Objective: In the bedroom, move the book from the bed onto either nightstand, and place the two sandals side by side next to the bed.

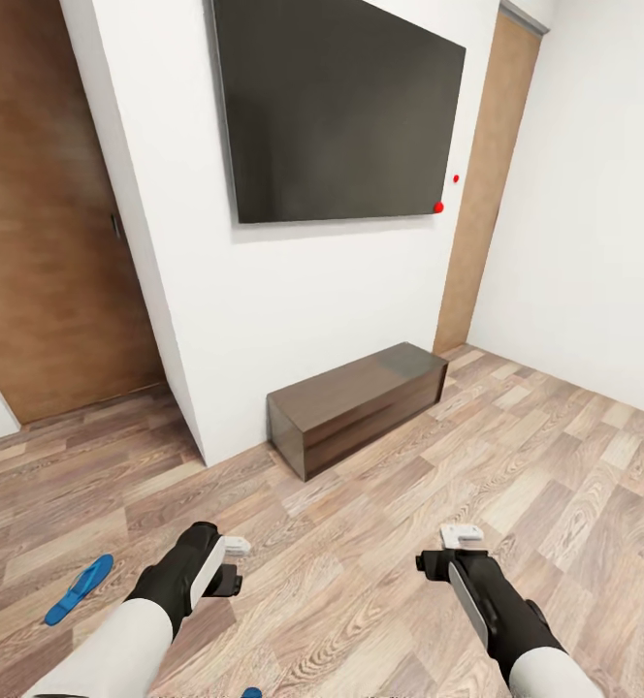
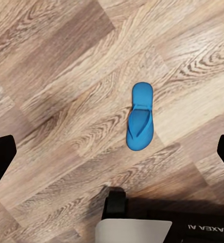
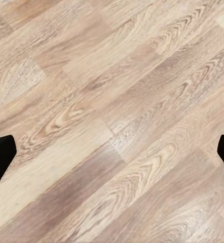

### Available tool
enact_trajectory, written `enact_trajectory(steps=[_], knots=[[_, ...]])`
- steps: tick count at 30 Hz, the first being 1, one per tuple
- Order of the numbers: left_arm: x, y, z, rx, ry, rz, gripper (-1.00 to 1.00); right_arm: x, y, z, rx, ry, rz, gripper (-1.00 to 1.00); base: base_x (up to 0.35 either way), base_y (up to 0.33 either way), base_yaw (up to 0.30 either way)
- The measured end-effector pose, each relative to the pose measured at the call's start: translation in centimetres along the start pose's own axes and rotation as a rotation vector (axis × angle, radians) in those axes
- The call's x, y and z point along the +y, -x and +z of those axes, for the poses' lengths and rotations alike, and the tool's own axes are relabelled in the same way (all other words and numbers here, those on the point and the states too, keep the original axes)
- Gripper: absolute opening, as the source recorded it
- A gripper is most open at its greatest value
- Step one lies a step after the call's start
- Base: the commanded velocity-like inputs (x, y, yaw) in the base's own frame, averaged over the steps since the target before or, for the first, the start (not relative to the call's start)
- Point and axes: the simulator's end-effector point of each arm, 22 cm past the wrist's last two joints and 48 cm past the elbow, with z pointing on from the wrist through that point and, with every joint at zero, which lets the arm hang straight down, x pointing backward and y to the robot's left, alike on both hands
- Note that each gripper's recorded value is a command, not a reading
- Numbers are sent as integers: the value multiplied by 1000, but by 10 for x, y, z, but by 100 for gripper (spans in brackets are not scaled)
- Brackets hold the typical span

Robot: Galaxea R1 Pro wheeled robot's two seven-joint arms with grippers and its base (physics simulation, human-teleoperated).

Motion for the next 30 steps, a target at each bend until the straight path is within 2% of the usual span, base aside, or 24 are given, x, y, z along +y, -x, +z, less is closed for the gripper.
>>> enact_trajectory(steps=[5,6,9,17,30], knots=[[-3,-4,12,5,-3,0,100,-1,33,-5,-89,-1,6,100,0,0,0],[-3,-5,14,6,-3,0,100,-1,47,-10,-124,-1,8,100,0,0,0],[-5,-7,22,10,-4,1,100,0,58,-13,-157,0,10,100,0,0,0],[-16,-15,40,22,-15,6,100,1,56,-6,-164,2,11,100,0,0,0],[-25,-29,72,40,-23,10,100,4,35,19,-155,3,11,100,0,0,0]])
